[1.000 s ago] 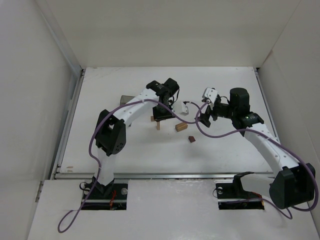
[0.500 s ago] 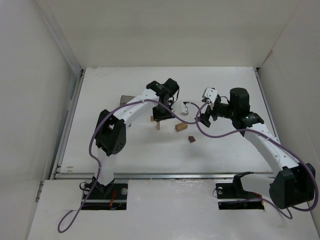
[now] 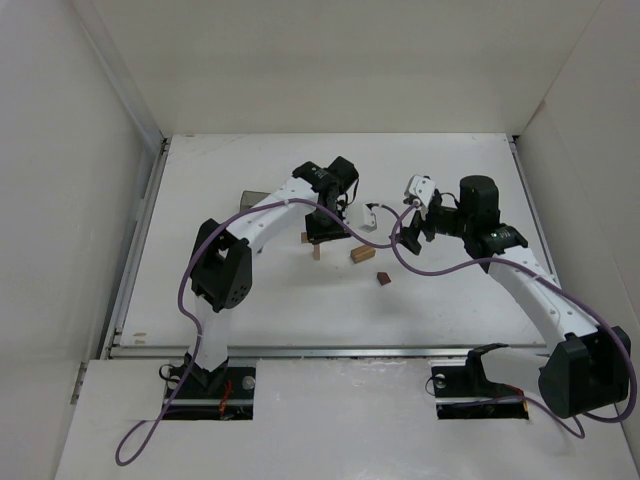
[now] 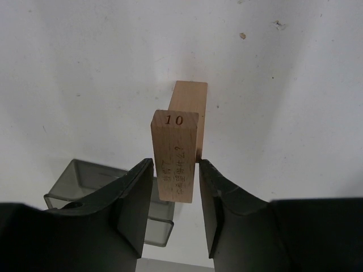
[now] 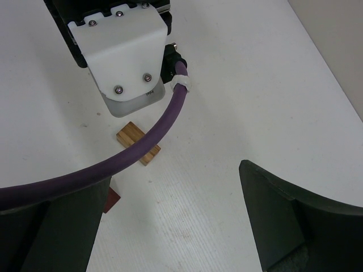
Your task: Build the wood block tower
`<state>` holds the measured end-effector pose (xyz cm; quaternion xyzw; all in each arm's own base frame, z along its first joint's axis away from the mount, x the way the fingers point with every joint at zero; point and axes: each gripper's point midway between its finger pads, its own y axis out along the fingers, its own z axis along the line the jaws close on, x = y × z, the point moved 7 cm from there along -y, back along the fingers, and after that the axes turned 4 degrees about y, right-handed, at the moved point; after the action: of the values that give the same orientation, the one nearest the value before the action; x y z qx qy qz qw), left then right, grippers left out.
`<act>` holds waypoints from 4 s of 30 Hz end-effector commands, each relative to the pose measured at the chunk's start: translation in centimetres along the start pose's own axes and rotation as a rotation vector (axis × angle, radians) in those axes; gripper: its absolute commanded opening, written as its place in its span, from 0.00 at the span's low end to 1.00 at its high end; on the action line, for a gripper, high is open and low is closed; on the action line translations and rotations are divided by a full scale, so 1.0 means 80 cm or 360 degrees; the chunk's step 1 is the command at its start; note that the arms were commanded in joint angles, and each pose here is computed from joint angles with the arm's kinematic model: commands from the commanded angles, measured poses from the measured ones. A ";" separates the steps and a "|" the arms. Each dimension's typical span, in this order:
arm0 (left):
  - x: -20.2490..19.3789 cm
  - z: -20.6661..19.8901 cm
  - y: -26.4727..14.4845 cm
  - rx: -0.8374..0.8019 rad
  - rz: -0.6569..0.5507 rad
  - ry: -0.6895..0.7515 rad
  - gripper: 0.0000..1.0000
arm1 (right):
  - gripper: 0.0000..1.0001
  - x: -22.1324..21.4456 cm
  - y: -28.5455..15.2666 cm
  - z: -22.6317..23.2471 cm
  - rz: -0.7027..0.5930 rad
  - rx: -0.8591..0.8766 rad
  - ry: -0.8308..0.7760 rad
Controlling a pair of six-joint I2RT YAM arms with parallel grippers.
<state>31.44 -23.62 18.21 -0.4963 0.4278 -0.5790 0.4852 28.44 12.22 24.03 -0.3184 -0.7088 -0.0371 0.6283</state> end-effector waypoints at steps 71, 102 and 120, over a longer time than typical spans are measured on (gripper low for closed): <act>-0.154 0.025 -0.271 0.1445 -0.0908 -0.1840 0.77 | 0.79 -0.086 0.194 0.053 0.0861 -0.1561 0.3134; -0.079 -0.007 -0.301 0.0834 -0.1254 -0.0228 0.70 | 0.00 0.192 0.071 0.041 -0.0882 0.0200 -0.0047; -0.021 -0.073 -0.301 0.0361 -0.1594 0.0672 0.80 | 0.00 0.224 0.051 0.076 -0.1030 0.0718 -0.0351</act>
<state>22.93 -17.14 39.61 -0.4862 0.1622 -0.8488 0.1296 25.61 25.43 35.33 0.0375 -0.7956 -0.0405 0.6033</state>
